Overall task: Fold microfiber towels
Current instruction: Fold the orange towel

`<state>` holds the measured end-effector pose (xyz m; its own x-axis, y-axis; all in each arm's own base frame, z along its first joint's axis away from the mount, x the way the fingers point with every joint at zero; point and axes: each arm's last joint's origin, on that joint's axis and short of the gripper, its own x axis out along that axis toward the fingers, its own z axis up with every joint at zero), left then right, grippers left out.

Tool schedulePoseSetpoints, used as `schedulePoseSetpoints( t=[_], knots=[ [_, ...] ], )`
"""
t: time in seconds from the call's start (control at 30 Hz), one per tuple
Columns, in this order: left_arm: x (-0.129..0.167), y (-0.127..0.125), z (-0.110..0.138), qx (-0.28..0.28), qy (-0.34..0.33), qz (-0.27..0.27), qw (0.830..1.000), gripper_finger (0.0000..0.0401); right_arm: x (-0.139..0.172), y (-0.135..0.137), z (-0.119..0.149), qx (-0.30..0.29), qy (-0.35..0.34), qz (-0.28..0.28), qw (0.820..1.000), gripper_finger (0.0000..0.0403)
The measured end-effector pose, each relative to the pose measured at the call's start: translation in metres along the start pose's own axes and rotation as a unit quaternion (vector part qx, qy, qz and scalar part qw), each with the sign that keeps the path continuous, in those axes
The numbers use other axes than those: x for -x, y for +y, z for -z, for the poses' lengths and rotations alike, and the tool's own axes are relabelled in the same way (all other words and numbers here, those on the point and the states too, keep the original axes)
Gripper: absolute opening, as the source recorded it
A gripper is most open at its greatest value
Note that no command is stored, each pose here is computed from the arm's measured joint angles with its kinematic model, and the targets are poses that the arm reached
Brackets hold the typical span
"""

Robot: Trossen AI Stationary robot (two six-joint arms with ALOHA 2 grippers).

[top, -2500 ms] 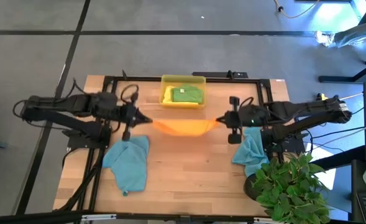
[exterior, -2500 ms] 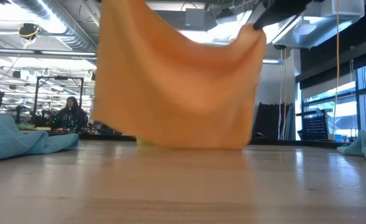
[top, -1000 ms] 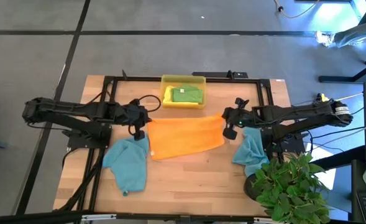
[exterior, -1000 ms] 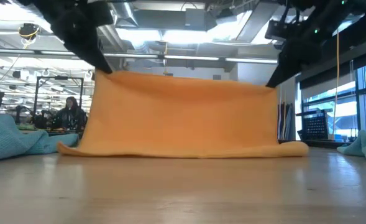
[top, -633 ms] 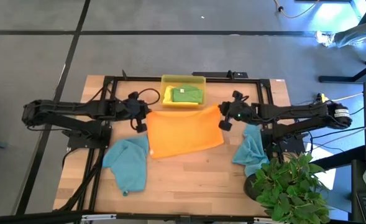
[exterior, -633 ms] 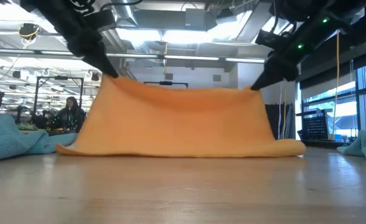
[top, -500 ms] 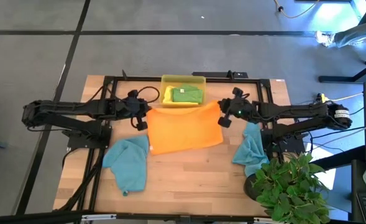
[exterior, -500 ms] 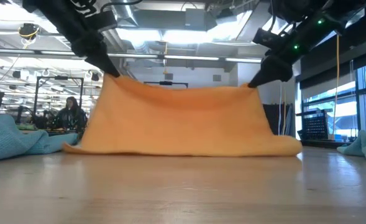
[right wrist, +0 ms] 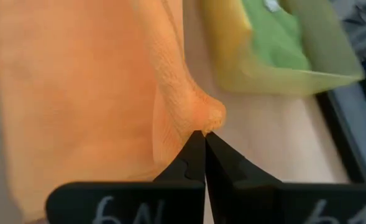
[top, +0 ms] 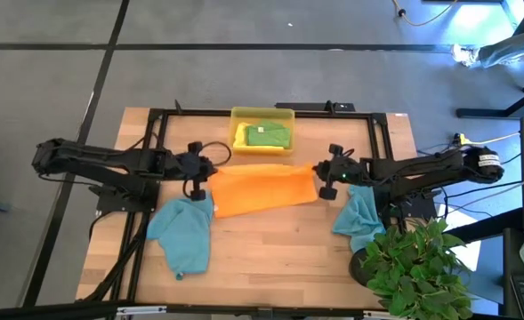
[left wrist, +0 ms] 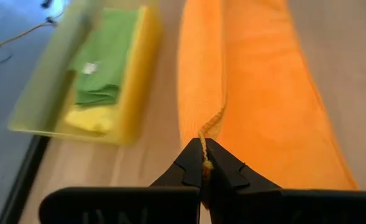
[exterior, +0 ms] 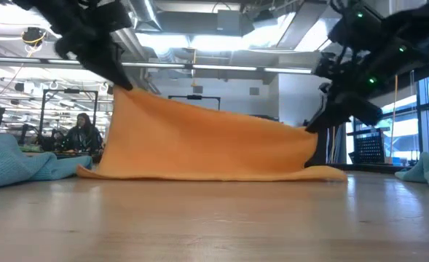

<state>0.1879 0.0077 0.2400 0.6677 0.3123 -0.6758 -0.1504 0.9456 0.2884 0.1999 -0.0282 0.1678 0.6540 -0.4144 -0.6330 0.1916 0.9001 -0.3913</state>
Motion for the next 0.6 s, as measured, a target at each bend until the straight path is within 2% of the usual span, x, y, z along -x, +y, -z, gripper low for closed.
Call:
schedulePoseSetpoints(
  t=[0.13, 0.27, 0.6],
  knots=[
    [-0.005, -0.016, 0.013, -0.03, 0.011, 0.028, 0.999, 0.0, 0.0, 0.013, 0.005, 0.004, -0.042, -0.042, 0.998, 0.0],
    [-0.014, -0.032, 0.03, -0.044, 0.002, 0.068, 0.997, 0.0, 0.001, 0.021, 0.008, 0.017, -0.051, -0.068, 0.996, 0.0],
    [-0.027, -0.045, 0.051, -0.039, -0.023, 0.082, 0.996, 0.0, 0.0, 0.033, 0.028, 0.031, -0.036, -0.113, 0.993, 0.0005]
  ],
)
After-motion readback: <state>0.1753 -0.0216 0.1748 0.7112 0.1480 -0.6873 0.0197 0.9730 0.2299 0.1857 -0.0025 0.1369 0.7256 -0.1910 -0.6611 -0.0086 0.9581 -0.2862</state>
